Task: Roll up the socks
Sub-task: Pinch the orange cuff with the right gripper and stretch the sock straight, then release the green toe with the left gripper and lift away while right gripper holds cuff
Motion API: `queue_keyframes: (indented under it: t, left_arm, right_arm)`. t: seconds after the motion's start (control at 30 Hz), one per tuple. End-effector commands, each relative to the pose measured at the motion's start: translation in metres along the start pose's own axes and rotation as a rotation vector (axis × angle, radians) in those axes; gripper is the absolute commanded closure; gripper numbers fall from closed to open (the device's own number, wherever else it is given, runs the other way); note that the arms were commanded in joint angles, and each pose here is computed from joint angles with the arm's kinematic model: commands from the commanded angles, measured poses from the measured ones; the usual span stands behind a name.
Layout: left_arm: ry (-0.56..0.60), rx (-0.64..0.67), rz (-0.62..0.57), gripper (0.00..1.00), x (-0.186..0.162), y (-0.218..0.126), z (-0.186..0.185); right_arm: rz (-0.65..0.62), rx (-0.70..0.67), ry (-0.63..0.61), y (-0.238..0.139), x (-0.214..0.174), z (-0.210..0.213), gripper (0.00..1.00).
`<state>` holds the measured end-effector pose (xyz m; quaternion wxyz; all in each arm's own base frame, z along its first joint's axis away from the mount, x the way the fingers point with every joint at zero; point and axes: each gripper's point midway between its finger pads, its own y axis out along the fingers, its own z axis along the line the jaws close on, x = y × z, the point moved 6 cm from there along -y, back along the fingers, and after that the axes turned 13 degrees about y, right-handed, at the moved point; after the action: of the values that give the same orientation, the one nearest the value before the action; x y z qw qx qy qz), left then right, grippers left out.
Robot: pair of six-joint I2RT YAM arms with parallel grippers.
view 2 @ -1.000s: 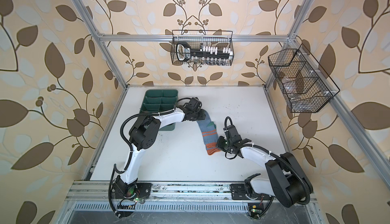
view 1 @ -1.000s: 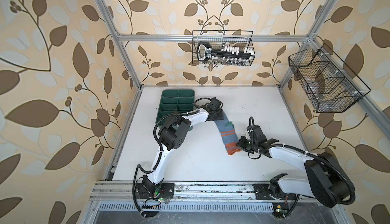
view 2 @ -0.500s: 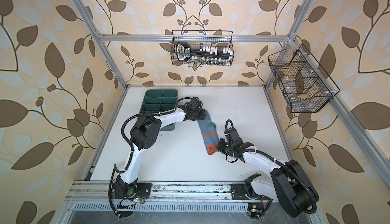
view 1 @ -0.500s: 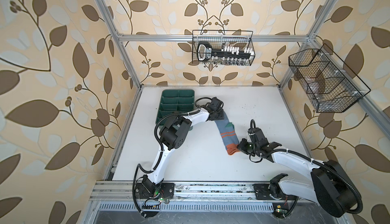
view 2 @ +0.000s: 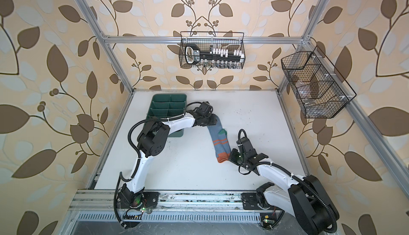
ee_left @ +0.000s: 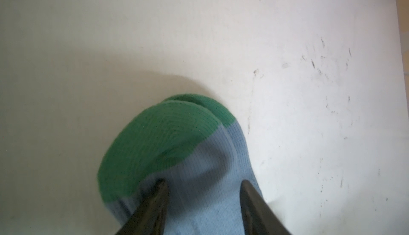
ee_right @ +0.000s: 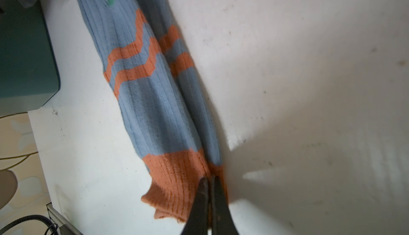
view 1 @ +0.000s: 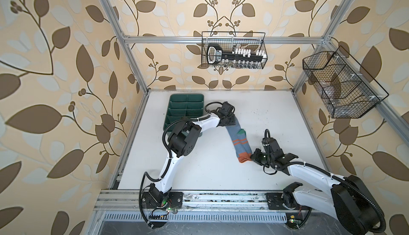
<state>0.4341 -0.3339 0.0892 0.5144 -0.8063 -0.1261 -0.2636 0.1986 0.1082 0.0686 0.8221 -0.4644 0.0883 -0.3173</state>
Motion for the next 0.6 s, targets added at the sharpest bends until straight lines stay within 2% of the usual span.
queue_keyframes:
  t: [0.0,0.23,0.47,0.57]
  left_arm:
    - [-0.004,0.057,0.091,0.45,-0.024,0.017,0.014]
    - [0.039,-0.040,0.138,0.45,-0.035,0.022,0.007]
    - [0.069,-0.050,0.142,0.43,-0.037,0.016,0.007]
    - [0.070,-0.048,0.134,0.42,-0.035,0.012,0.007]
  right_arm:
    - [0.010,-0.071,0.007,0.004,-0.004,-0.013,1.00]
    - [0.008,-0.060,-0.086,-0.001,0.007,0.008,0.88]
    - [-0.017,-0.080,-0.171,-0.018,0.017,0.020,0.61]
    - [-0.049,-0.071,-0.172,-0.029,0.023,0.021,0.53]
